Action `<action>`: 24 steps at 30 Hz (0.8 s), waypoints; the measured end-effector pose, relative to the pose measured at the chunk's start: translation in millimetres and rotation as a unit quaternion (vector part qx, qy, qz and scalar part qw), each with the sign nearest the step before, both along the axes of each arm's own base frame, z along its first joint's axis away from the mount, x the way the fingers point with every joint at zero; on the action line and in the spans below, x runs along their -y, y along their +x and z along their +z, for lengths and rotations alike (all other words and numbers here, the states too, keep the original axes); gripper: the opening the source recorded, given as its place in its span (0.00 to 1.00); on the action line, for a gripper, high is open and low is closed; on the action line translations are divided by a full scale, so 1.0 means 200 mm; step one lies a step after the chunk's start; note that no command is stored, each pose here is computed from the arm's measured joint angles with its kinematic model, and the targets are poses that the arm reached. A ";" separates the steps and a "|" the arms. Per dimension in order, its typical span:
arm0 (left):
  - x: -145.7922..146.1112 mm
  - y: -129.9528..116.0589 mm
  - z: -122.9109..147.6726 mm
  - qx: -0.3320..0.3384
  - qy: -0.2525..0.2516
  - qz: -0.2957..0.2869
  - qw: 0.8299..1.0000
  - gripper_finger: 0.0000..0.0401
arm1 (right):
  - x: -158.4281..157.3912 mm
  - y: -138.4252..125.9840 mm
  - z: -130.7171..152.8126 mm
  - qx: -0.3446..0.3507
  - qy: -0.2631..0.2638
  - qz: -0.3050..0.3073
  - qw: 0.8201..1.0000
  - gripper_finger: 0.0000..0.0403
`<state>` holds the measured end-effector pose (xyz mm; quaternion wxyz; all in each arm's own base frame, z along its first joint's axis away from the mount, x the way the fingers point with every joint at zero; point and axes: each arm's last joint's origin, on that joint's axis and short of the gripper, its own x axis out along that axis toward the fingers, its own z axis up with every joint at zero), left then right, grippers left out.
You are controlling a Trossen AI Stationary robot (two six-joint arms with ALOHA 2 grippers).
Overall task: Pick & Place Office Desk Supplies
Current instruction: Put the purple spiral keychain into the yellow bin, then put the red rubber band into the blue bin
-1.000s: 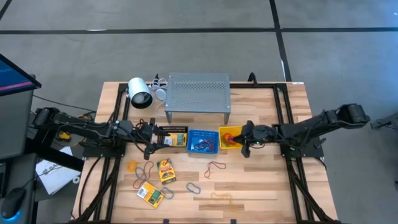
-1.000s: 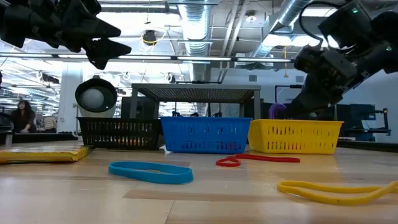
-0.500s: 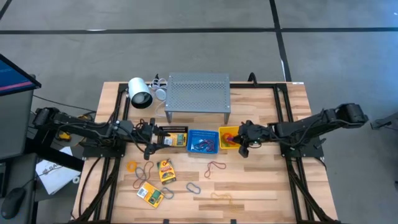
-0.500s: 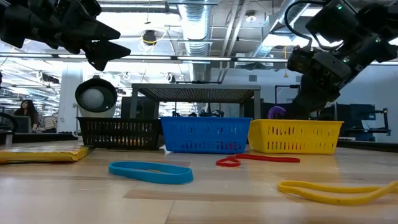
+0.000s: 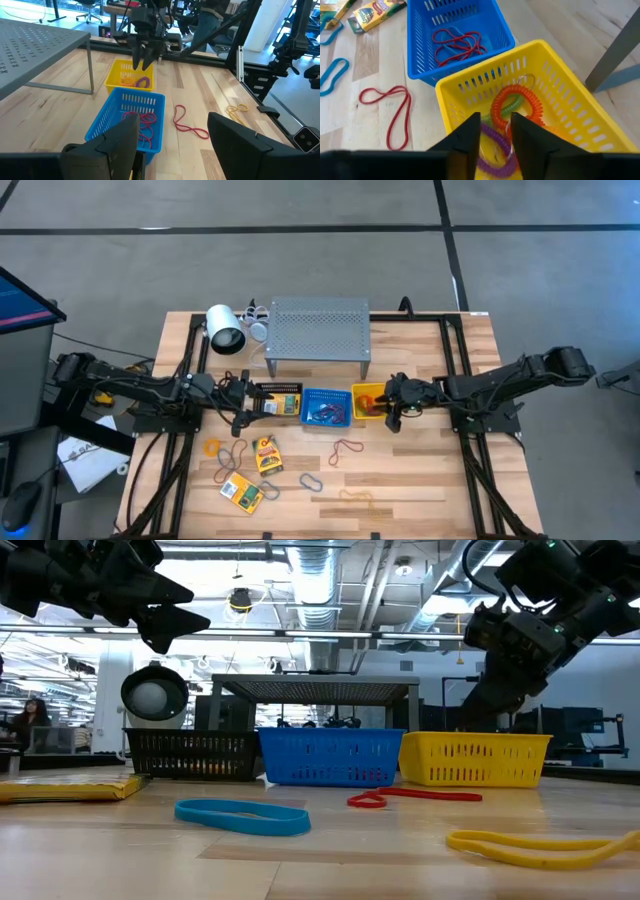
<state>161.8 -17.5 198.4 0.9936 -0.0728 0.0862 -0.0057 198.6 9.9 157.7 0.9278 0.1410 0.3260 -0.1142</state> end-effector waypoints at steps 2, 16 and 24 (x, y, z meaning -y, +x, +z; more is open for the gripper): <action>0.00 0.00 0.00 0.000 0.000 0.000 1.000 0.58 | 0.00 0.00 0.00 -0.002 0.001 0.000 1.000 0.32; 0.00 0.00 0.01 0.005 -0.001 0.000 1.000 0.58 | -0.03 0.03 0.22 0.106 0.001 0.051 0.993 0.49; 0.00 0.00 0.00 0.000 -0.012 -0.010 1.000 0.58 | -0.15 0.06 0.43 0.296 0.018 0.173 0.939 0.48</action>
